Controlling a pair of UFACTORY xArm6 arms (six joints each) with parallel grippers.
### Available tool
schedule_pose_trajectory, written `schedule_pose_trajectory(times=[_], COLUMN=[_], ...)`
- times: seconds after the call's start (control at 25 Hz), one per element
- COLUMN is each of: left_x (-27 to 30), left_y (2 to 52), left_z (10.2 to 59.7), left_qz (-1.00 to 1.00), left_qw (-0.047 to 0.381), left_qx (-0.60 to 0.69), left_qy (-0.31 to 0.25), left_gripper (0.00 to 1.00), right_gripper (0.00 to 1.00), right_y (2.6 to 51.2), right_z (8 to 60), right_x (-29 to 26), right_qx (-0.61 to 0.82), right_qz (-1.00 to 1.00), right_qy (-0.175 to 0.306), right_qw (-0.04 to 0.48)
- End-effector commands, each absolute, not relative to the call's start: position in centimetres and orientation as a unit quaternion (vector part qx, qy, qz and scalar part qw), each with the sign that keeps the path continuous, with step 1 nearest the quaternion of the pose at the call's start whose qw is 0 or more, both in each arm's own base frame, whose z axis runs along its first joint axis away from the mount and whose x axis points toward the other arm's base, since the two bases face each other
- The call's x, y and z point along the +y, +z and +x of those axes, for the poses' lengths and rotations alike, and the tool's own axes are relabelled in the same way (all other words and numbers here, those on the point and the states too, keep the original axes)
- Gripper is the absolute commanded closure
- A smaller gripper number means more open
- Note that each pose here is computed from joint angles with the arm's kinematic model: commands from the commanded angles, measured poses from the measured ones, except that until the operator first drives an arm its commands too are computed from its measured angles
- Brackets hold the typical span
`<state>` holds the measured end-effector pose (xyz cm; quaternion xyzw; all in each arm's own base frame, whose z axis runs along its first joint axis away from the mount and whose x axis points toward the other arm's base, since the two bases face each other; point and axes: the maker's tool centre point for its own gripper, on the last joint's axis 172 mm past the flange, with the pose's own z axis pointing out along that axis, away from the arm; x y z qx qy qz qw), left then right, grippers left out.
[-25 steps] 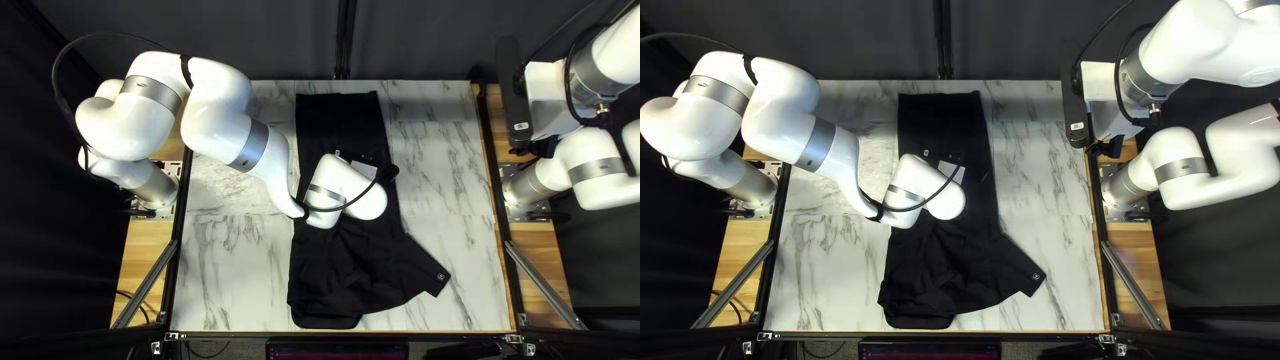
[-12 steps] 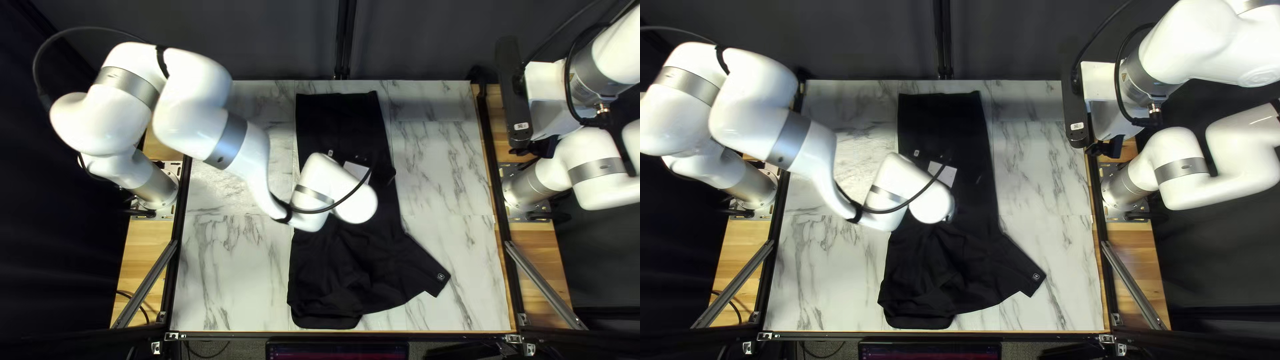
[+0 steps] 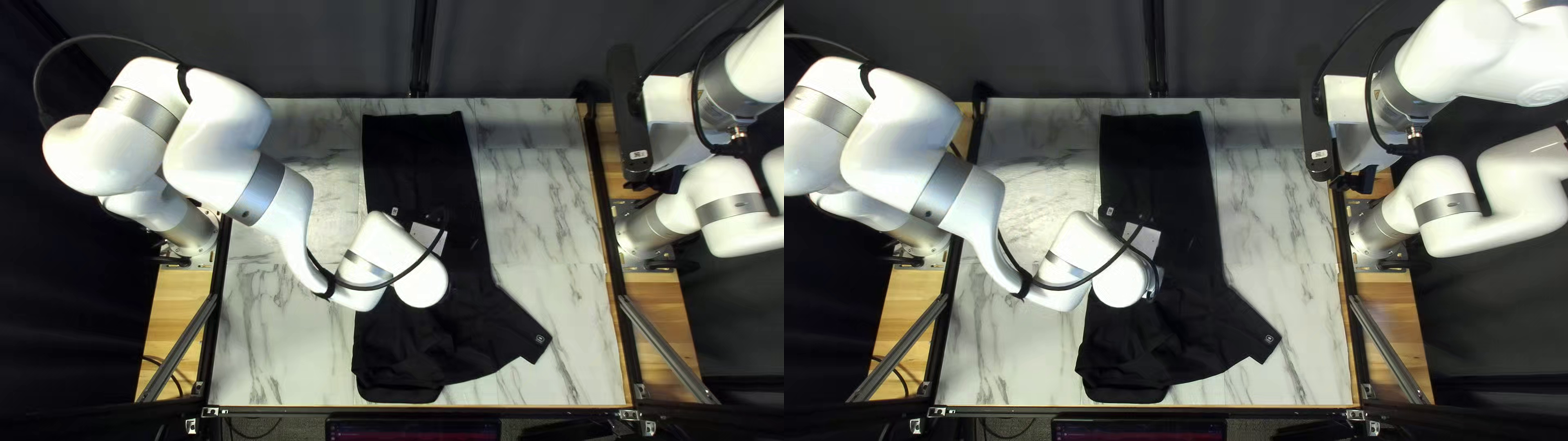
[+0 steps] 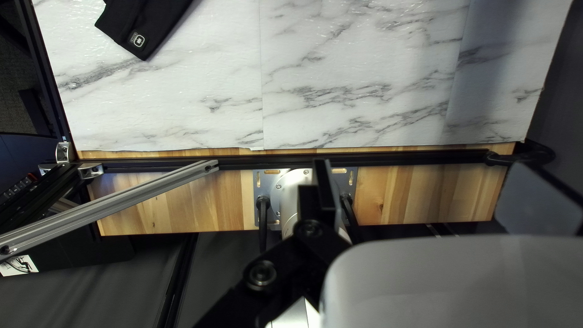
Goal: Fold t-shirt
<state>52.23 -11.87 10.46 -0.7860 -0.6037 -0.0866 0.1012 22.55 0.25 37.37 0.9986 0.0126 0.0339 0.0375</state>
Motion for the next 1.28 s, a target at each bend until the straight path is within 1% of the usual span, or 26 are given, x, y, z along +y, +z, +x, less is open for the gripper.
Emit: schedule_pose_trajectory(times=[0.04, 0.24, 0.4, 0.68, 0.76, 0.88, 0.92, 1.2, 1.28], left_x=[-16.2, -20.6, -22.9, -23.4, -23.7, -23.5, -22.7, -22.7, -23.1], left_y=[10.5, 10.6, 9.5, 8.7, 8.6, 7.9, 7.6, 7.6, 7.6], left_z=[54.0, 54.2, 54.6, 54.6, 54.3, 52.8, 52.4, 52.4, 52.5], left_qz=[-0.811, -0.832, -0.853, -0.908, -0.926, -0.951, -0.95, -0.95, -0.948], left_qw=[0.104, 0.098, 0.095, 0.076, 0.076, 0.089, 0.108, 0.108, 0.114], left_qx=[-0.566, -0.532, -0.496, -0.392, -0.347, -0.272, -0.272, -0.272, -0.271], left_qy=[-0.101, -0.123, -0.133, -0.129, -0.125, -0.114, -0.108, -0.108, -0.118], left_gripper=[0.0, 0.0, 0.0, 0.0, 0.0, 0.0, 0.0, 0.0, 0.0], right_gripper=[0.0, 0.0, 0.0, 0.0, 0.0, 0.0, 0.0, 0.0, 0.0], right_y=[37.4, 37.4, 37.4, 37.4, 37.4, 37.4, 37.4, 37.4, 37.4], right_z=[22.6, 22.6, 22.6, 22.6, 22.6, 22.6, 22.6, 22.6, 22.6], right_x=[0.2, 0.2, 0.2, 0.2, 0.2, 0.2, 0.2, 0.2, 0.2], right_qx=[0.013, 0.013, 0.013, 0.013, 0.013, 0.013, 0.013, 0.013, 0.013], right_qz=[0.999, 0.999, 0.999, 0.999, 0.999, 0.999, 0.999, 0.999, 0.999], right_qy=[0.034, 0.034, 0.034, 0.034, 0.034, 0.034, 0.034, 0.034, 0.034], right_qw=[0.038, 0.038, 0.038, 0.038, 0.038, 0.038, 0.038, 0.038, 0.038])
